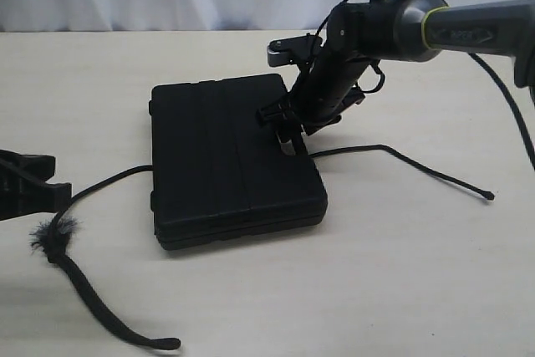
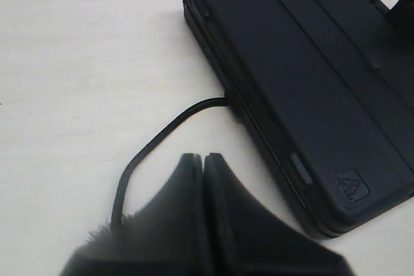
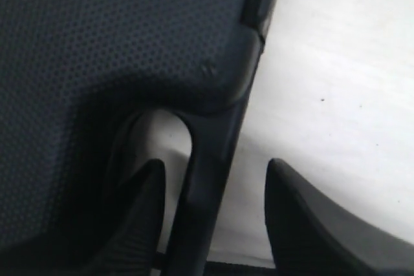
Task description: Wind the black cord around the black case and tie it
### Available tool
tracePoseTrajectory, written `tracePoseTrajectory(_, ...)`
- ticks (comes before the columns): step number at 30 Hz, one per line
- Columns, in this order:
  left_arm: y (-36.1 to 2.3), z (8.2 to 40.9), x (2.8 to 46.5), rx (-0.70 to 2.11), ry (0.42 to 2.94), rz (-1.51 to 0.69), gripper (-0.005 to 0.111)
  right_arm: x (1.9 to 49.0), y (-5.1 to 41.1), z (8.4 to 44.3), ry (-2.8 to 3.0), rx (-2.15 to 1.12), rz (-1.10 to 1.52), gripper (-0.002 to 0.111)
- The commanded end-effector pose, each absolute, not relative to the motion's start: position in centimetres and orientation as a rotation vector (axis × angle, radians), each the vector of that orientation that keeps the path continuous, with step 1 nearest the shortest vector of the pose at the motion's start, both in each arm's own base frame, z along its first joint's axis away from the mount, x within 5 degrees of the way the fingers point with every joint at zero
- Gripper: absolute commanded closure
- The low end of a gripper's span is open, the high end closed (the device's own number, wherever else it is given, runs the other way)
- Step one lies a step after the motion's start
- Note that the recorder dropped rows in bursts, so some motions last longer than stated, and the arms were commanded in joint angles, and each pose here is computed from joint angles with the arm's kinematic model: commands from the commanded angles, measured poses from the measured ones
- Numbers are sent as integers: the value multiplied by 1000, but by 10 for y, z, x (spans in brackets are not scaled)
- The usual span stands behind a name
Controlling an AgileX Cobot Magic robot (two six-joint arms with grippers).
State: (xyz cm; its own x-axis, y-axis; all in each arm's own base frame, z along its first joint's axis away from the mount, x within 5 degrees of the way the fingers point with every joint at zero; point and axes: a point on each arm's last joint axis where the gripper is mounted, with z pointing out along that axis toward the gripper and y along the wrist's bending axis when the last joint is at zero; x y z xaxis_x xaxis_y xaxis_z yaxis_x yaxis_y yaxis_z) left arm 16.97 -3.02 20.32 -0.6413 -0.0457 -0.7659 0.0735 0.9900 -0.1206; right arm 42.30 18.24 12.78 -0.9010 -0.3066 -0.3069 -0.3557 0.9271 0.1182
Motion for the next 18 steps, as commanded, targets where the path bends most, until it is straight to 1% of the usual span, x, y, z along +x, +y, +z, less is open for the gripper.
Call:
tracePoseTrajectory(1, -32, 206, 172, 37, 2233, -183, 107, 425, 184, 128, 2790, -478, 261, 71)
tracePoseTrajectory(2, -32, 206, 172, 39, 2233, -182, 107, 425, 184, 128, 2792, -482, 261, 80)
tracePoseTrajectory(3, -32, 207, 172, 47, 2228, -179, 107, 424, 183, 129, 2797, -484, 261, 99)
tracePoseTrajectory(4, -32, 207, 172, 47, 2228, -179, 107, 423, 183, 131, 2806, -475, 263, 104)
tracePoseTrajectory(5, -32, 207, 172, 47, 2228, -179, 107, 423, 183, 135, 2802, -476, 265, 104)
tracePoseTrajectory(7, -32, 207, 172, 47, 2228, -179, 107, 419, 182, 158, 2784, -477, 274, 104)
tracePoseTrajectory(13, -33, 208, 174, 55, 2207, -179, 107, 395, 173, 252, 2663, -428, 318, 104)
tracePoseTrajectory(15, -33, 207, 173, 58, 2198, -180, 107, 385, 173, 274, 2632, -448, 325, 104)
tracePoseTrajectory(18, -39, 208, 173, 153, 2135, -178, 107, 372, 183, 290, 2594, -511, 313, 104)
